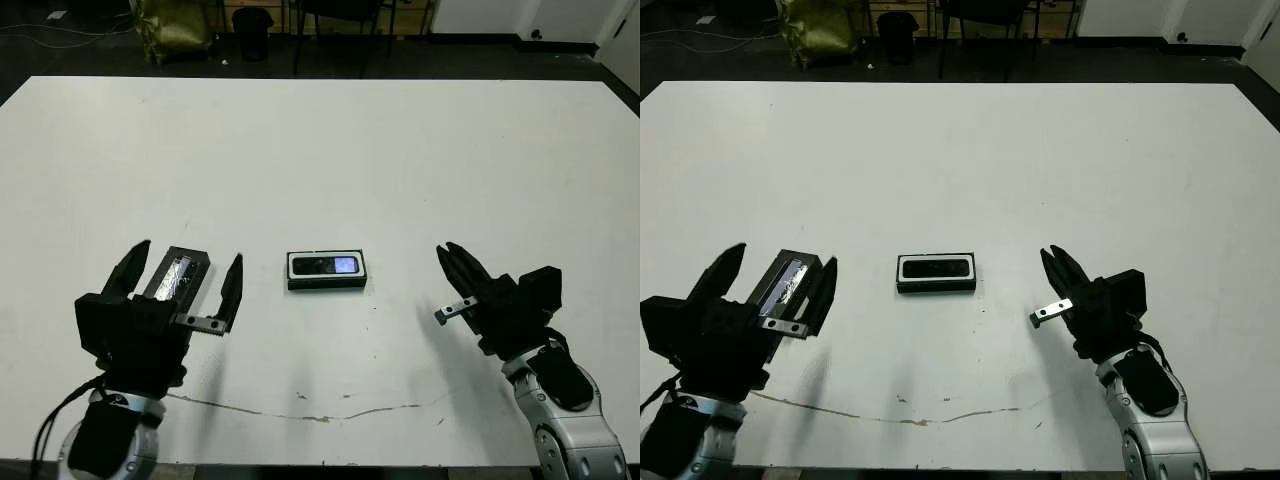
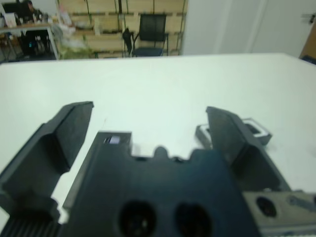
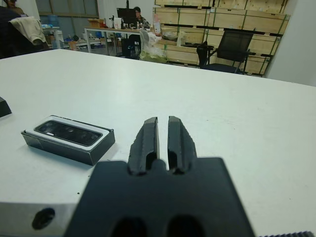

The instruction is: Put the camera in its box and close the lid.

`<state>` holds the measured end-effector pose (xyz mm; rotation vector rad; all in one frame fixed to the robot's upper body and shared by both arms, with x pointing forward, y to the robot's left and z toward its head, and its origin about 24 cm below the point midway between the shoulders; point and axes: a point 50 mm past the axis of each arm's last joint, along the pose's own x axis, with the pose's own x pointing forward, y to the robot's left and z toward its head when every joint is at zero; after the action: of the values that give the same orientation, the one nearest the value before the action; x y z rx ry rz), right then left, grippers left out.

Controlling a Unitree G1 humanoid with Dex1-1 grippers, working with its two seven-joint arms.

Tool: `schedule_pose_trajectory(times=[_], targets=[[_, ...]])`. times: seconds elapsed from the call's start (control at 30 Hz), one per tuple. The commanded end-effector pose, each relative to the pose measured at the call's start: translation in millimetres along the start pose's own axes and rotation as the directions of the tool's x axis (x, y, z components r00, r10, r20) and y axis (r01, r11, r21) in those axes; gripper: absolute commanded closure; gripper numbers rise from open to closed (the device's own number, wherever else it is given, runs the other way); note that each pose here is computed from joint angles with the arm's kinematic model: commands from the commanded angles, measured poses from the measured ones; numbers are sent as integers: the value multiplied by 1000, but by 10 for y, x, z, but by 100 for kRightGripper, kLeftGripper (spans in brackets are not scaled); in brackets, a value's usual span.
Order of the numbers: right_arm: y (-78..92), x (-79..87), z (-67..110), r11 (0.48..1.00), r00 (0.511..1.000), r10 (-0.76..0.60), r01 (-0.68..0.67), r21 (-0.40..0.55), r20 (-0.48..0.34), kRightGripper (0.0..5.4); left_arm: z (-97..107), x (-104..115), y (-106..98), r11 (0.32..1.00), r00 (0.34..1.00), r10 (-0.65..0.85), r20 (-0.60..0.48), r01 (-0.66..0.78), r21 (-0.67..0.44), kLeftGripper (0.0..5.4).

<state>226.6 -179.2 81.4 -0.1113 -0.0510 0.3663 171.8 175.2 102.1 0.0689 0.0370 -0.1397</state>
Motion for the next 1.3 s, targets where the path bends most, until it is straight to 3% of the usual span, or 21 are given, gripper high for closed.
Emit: schedule_pose_trajectory(times=[0.03, 0.17, 0.3, 0.4, 0.87, 1.3], targets=[[-5, -5, -45, 1000, 1000, 0, 0, 9, -19, 540, -181, -58, 94, 1000, 993, 6, -119, -4, 13, 1], [-5, -8, -42, 1000, 1000, 3, -3, 5, -20, 540, -226, -31, 180, 997, 991, -3, -135, 13, 74, 1], [-10, -5, -49, 1000, 1000, 1, -1, 0, -15, 540, -254, -37, 201, 1000, 988, -1, -155, 1, -3, 1], [-12, -10, -46, 1000, 1000, -2, 2, -4, -29, 540, -248, -33, 214, 1000, 984, 19, -175, -19, 0, 1], [-5, -23, -50, 1000, 1000, -4, 4, 4, -29, 540, -326, -32, 186, 981, 961, 104, -255, -58, 183, 1], [-15, -29, -57, 1000, 999, -12, 12, 7, -40, 540, -433, -9, 198, 983, 932, 109, -346, -49, 176, 1]])
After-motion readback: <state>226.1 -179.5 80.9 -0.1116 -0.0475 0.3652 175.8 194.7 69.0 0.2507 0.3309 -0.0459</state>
